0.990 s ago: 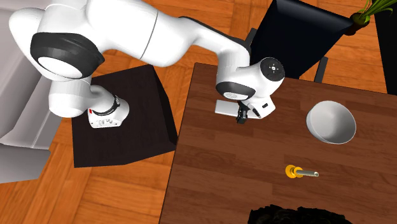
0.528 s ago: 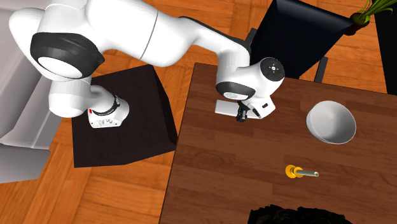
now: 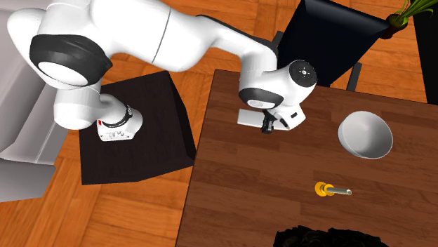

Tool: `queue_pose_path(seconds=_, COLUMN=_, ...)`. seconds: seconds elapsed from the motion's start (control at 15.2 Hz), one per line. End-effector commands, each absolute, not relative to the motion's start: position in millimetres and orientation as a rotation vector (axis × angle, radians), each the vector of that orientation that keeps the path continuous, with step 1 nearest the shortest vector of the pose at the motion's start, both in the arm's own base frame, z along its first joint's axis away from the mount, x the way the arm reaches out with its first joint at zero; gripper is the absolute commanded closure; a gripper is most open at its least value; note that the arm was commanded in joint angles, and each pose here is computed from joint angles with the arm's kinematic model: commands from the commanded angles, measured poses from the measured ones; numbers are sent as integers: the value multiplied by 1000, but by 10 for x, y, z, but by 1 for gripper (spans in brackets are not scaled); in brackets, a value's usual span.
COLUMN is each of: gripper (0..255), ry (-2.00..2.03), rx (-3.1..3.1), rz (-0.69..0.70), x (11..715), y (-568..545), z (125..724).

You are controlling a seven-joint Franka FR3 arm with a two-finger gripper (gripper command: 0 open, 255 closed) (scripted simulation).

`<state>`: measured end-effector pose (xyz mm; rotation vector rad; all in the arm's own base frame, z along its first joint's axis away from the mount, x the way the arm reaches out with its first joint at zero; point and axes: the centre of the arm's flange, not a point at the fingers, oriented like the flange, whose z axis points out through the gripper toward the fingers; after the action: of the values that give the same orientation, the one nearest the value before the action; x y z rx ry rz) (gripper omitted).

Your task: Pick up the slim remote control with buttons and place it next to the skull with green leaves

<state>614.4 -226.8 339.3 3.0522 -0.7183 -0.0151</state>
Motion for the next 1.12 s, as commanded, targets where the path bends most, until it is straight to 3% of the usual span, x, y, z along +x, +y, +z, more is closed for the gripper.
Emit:
queue_pose_path(seconds=0.0, gripper=255, ry=-718, rx=3052, rz=-15, x=6141, y=-2269, z=3486)
queue_pose_path(seconds=1.06, gripper=255, ry=-718, rx=3052, rz=-15, x=6142, y=-2270, z=4331)
